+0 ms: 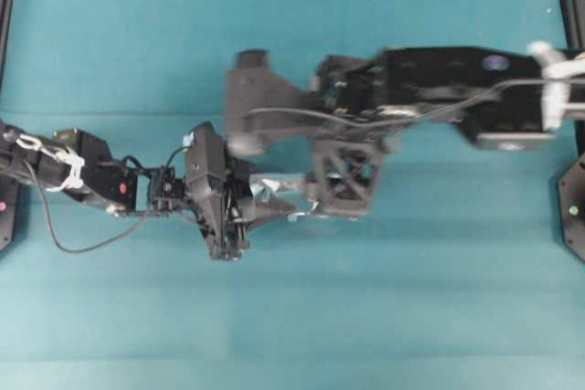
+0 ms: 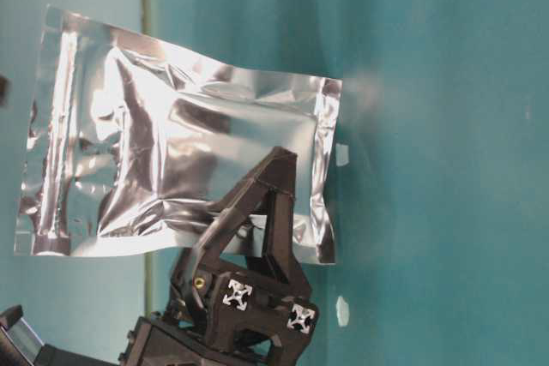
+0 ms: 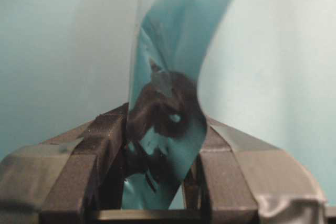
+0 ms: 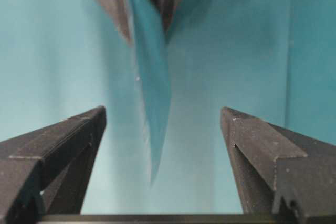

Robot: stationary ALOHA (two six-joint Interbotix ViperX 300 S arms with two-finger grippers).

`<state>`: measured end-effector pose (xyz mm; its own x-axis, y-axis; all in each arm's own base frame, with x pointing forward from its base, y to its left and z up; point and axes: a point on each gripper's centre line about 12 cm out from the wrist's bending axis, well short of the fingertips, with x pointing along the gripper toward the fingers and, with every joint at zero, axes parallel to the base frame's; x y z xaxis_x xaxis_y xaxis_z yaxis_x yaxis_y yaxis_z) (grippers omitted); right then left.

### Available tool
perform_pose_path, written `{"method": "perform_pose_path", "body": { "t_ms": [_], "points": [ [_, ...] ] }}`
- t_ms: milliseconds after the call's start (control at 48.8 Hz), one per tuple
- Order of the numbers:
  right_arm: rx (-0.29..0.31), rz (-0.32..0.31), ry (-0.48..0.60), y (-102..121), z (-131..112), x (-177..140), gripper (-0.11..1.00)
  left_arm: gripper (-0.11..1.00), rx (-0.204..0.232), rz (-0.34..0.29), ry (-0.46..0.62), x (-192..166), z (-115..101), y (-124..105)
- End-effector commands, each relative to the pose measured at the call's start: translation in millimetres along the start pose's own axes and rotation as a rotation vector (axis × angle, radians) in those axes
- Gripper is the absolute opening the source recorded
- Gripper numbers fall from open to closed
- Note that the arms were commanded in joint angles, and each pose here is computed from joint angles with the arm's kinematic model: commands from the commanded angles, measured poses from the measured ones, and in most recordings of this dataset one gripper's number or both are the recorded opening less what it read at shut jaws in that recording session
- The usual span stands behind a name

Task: Hand over the silver zip bag and make it stand upright.
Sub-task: 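Open the right gripper and pull it back to the right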

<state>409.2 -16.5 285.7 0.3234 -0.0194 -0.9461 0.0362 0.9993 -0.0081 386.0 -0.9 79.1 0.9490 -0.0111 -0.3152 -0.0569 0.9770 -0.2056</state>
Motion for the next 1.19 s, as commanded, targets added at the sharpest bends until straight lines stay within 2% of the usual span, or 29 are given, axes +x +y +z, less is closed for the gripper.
{"method": "perform_pose_path", "body": {
  "t_ms": [0, 246, 431, 800, 1169],
  "points": [
    [0.015, 0.0, -0.08, 0.3, -4.9, -25.2, 0.88, 0.3, 0.007, -0.014, -0.003, 0.7, 0.4, -4.6],
    [0.089, 0.005, -0.252, -3.1, -22.9, -45.7, 0.88, 0.3, 0.007, -0.014, 0.0, 0.7, -0.1, -5.1],
    [0.08, 0.013, -0.339, 0.5, -44.6, -46.9, 0.88, 0.3, 0.007, -0.014, 0.002, 0.2, -0.2, -5.1],
    [0.084, 0.031, -0.601, 2.2, -84.3, -63.5, 0.88, 0.3, 0.008, -0.016, -0.001, 0.9, 0.6, -5.9],
    [0.096, 0.039, -0.608, 3.0, -100.7, -59.8, 0.88, 0.3, 0.006, -0.015, -0.001, 1.3, 1.1, -5.4]
  ]
}}
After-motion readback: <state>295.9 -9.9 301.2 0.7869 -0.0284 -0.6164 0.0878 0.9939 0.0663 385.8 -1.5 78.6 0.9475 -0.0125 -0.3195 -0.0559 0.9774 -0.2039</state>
